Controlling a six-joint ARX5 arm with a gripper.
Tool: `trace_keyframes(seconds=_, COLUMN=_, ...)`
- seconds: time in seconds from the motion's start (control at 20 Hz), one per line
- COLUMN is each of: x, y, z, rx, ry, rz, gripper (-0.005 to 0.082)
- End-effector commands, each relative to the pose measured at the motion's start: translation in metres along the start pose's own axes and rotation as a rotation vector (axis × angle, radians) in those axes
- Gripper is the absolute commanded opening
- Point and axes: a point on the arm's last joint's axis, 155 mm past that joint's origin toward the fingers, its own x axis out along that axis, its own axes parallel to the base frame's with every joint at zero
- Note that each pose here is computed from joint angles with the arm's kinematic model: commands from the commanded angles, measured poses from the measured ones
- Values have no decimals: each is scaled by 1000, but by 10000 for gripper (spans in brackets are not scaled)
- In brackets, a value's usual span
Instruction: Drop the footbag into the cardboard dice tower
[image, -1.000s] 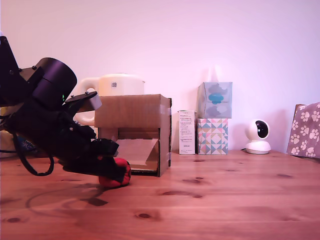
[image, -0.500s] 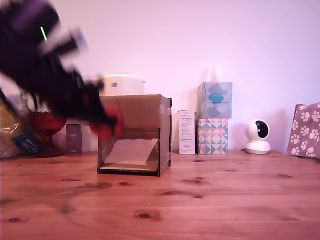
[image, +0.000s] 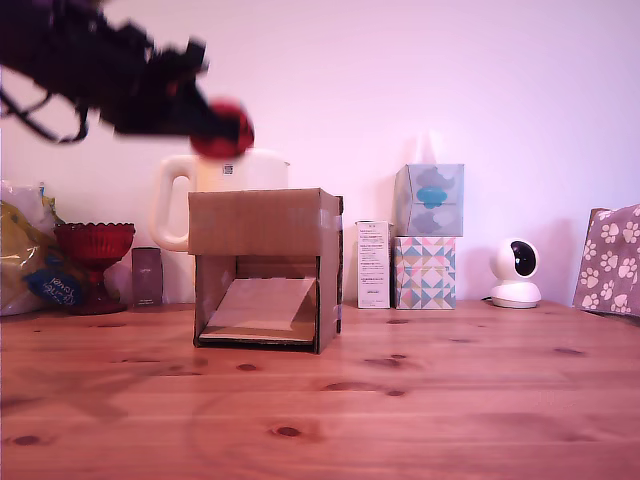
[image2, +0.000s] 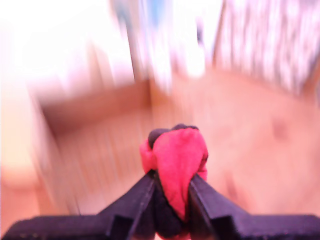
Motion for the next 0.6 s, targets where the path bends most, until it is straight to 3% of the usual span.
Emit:
trace_keyframes(seconds=0.0, x=0, y=3, z=20, rx=17, ry=-88, rz=18, gripper=74)
trace_keyframes(seconds=0.15, x=3, y=8, z=44, rx=33, ry=-162, rz=40, gripper=74)
trace_keyframes(seconds=0.3, x=23, y=14, z=60, rx=37, ry=-178, rz=41, gripper=74)
trace_keyframes(seconds=0.45, x=56, y=21, z=57, rx=21, ry=-105, rz=36, gripper=74)
trace_keyframes(seconds=0.55, x=80, y=26, z=41, rx=-2, ry=-4, rz=31, gripper=74)
